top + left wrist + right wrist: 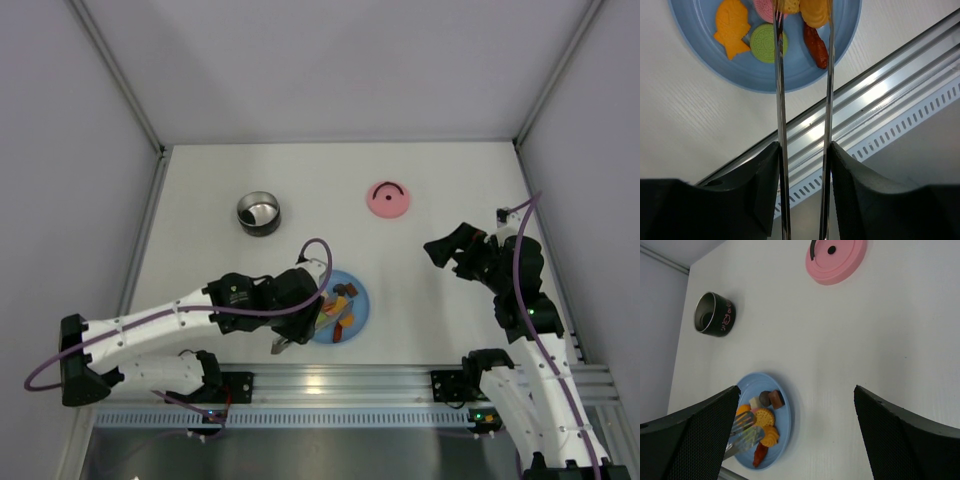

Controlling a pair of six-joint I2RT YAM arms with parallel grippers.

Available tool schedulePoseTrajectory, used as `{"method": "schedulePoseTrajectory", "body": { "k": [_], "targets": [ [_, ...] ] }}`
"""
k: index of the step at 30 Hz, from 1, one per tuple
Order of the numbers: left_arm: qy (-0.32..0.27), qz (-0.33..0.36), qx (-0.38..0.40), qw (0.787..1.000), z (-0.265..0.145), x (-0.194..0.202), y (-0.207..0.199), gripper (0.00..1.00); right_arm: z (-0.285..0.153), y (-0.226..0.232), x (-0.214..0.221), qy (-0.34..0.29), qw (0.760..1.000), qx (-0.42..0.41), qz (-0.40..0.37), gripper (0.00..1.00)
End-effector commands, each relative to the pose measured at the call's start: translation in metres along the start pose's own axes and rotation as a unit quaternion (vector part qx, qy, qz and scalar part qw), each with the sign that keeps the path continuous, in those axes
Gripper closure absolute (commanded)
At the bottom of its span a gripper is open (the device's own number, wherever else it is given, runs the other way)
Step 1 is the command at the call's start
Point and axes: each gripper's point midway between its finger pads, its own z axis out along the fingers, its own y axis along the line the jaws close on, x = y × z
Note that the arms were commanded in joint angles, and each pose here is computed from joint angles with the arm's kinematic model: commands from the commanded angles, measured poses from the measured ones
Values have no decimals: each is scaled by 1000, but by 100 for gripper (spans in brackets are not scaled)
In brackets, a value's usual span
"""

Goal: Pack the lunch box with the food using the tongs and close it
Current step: Pick up the fake food from the plate.

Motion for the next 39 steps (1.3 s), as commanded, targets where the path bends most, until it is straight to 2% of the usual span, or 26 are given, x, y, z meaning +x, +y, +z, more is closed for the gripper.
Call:
{"method": "schedulePoseTrajectory", "body": {
  "k": [1, 27, 39],
  "targets": [
    [-4, -6, 17, 1000, -5, 3, -5, 52, -4, 7, -21, -37, 999, -8, -17, 5],
    [29, 5, 39, 999, -1, 23, -15, 53, -4, 2, -16, -36, 999, -2, -17, 5],
    [25, 13, 27, 999, 10, 16, -18, 53, -5, 1, -15, -36, 999, 0, -18, 5]
  ]
}}
